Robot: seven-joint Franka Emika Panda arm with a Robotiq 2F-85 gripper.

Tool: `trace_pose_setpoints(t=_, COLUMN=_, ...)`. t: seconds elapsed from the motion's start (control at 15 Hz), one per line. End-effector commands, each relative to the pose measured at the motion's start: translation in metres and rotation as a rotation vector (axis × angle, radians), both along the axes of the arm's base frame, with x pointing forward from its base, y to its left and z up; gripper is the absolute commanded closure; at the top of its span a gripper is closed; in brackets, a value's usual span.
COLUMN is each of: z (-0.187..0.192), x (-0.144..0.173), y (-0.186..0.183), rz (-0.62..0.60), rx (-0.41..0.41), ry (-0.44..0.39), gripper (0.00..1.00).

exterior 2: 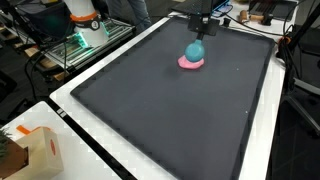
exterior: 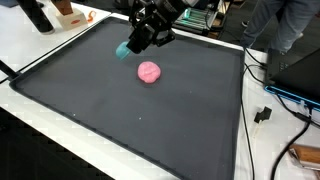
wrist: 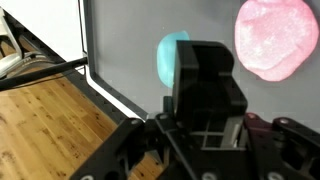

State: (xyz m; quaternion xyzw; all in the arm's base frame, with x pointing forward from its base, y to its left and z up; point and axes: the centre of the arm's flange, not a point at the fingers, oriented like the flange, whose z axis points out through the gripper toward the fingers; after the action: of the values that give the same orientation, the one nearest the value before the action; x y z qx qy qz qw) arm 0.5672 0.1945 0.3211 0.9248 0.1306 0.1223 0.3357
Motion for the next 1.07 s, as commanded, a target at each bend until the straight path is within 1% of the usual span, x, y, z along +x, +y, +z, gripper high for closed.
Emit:
trace_pose_setpoints(t=0.0, z=-0.023, x=0.006, y=0.013, rz=-0.048, rx=-0.089, ry=-0.023, gripper=0.75)
trace_pose_setpoints(t=0.2, z=-0.039, x=0.005, y=0.017, rz=-0.080, rx=-0.130, ry=-0.032, gripper=0.75)
trace_pose_setpoints(t=0.67, z=-0.071, x=0.004, y=0.020, rz=-0.097, rx=-0.225, ry=-0.050, gripper=0.75)
trace_pose_setpoints(t=1.0, z=-0.085, x=0.009, y=0.018, rz=-0.088, rx=-0.230, ry=-0.053, gripper=0.75)
